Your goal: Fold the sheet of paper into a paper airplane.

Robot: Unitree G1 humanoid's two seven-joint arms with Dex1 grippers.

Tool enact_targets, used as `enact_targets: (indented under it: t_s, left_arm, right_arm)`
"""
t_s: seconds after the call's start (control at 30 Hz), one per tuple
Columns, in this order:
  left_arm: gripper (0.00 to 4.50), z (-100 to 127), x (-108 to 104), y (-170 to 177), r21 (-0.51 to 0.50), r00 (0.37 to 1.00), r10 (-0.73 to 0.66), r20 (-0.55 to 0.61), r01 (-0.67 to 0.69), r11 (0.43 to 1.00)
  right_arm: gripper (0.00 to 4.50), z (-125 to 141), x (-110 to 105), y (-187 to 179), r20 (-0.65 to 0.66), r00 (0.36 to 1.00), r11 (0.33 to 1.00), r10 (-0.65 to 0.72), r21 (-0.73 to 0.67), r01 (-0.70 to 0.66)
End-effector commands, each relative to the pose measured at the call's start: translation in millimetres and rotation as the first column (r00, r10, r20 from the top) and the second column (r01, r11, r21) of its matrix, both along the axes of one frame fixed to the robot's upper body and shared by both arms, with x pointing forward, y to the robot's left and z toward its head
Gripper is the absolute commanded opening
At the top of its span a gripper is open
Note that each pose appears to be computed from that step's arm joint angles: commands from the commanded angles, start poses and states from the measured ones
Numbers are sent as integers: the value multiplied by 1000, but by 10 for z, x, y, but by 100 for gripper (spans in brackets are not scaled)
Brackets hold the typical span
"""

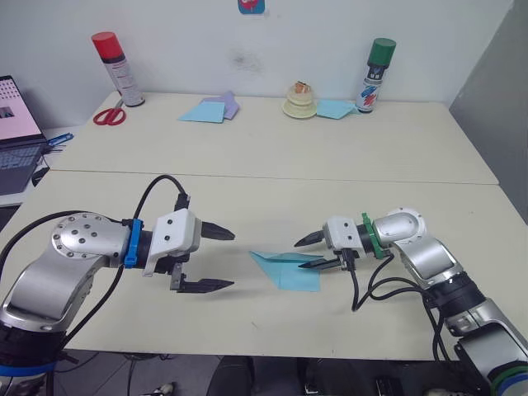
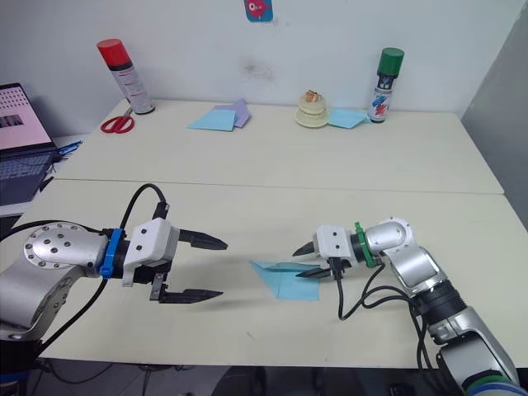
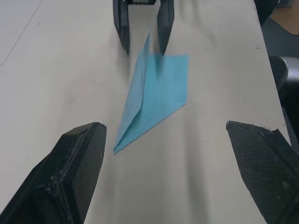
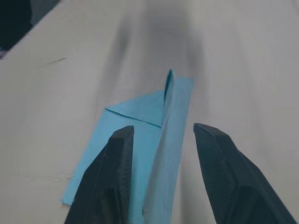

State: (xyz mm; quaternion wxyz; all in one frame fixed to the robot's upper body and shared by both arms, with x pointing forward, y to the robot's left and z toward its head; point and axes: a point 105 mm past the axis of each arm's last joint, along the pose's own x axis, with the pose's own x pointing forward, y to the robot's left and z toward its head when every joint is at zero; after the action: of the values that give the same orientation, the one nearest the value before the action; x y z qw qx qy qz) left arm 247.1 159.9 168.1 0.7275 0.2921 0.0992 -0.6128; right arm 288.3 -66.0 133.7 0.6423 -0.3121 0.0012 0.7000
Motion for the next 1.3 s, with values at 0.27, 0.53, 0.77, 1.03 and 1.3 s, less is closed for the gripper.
enact_targets:
  t_s: [0.27, 0.53, 0.77, 1.03, 1.3]
  left_arm:
    - [450, 27, 66, -65, 7, 999, -20, 50, 20, 1000]
    - [450, 58, 130, -125, -6, 997, -32, 66, 32, 999]
    - [450, 58, 102, -282, -29, 994, -103, 46, 105, 994]
    - [263, -232, 358, -433, 8, 995, -96, 24, 96, 995]
    - [1, -566, 685, -712, 25, 992, -116, 55, 114, 993]
  right_arm:
    - [157, 491, 50, 97, 46, 988, 987, -146, 73, 143]
    - [4, -84, -101, 120, 2, 993, 990, -118, -76, 118]
    - [4, -469, -231, 85, -112, 985, 987, -129, -111, 117]
    - [0, -614, -166, 33, -99, 982, 979, -161, -143, 146]
    - [0, -608, -139, 14, -82, 984, 977, -160, -153, 146]
